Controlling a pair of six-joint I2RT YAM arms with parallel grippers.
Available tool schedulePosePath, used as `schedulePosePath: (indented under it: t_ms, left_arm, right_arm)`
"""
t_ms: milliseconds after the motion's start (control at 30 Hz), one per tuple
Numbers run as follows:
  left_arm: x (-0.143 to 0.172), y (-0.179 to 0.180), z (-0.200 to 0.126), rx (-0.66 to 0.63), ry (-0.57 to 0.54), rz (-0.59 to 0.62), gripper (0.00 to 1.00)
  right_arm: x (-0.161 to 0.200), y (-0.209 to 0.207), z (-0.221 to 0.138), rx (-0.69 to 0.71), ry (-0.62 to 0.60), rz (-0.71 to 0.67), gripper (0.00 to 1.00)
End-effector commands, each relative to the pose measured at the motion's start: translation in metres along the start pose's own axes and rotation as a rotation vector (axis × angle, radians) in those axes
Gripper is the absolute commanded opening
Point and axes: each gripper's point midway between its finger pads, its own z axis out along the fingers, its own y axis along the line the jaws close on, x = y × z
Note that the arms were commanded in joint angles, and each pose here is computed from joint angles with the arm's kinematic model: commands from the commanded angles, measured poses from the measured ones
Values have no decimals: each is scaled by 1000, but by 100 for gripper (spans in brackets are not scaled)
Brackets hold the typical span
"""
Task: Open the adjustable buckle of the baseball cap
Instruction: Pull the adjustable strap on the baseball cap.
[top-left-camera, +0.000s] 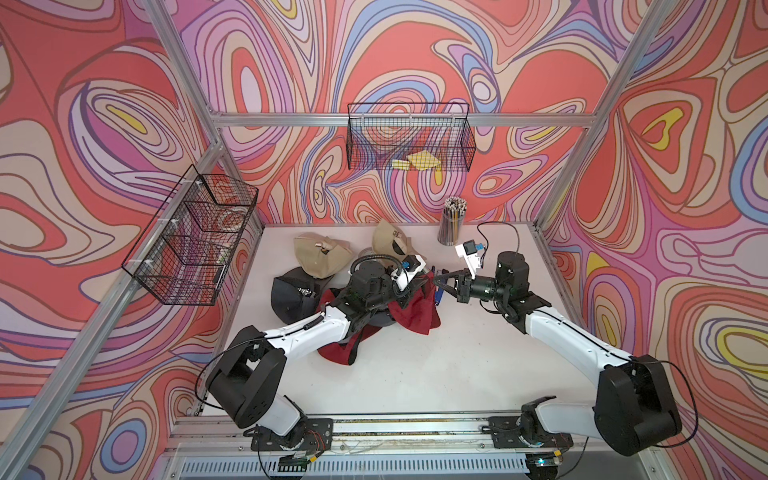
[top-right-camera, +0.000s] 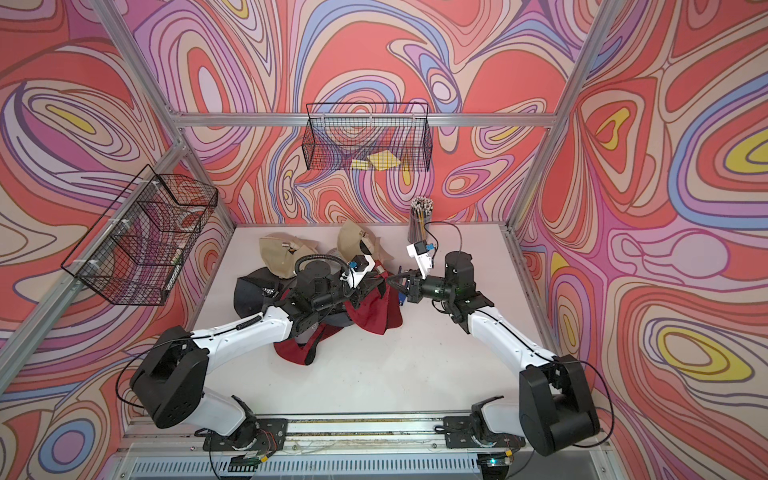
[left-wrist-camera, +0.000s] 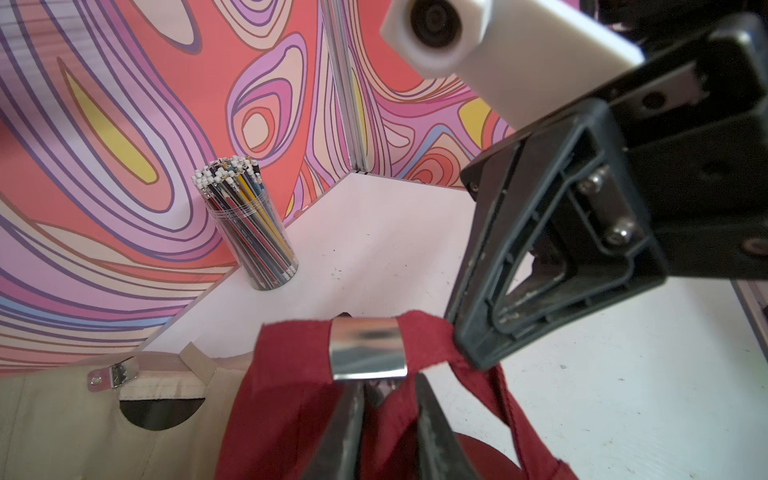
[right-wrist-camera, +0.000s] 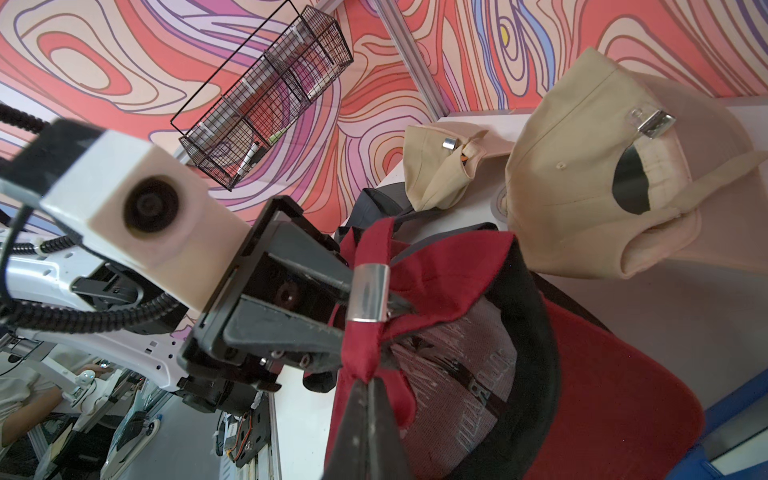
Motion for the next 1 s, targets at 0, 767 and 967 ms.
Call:
schedulePosePath:
  t_ms: [0, 767, 967]
  left_arm:
    - [-20, -2, 4, 15, -80, -6, 11]
    - [-49, 29, 0, -135, -199, -166, 0]
    - [-56, 28, -1, -126, -210, -169, 0]
  right_arm:
    - [5, -6, 3, 12, -9, 20, 0]
    - [48, -31, 7, 137, 40, 91, 0]
    - [48, -30, 2, 157, 46, 71, 0]
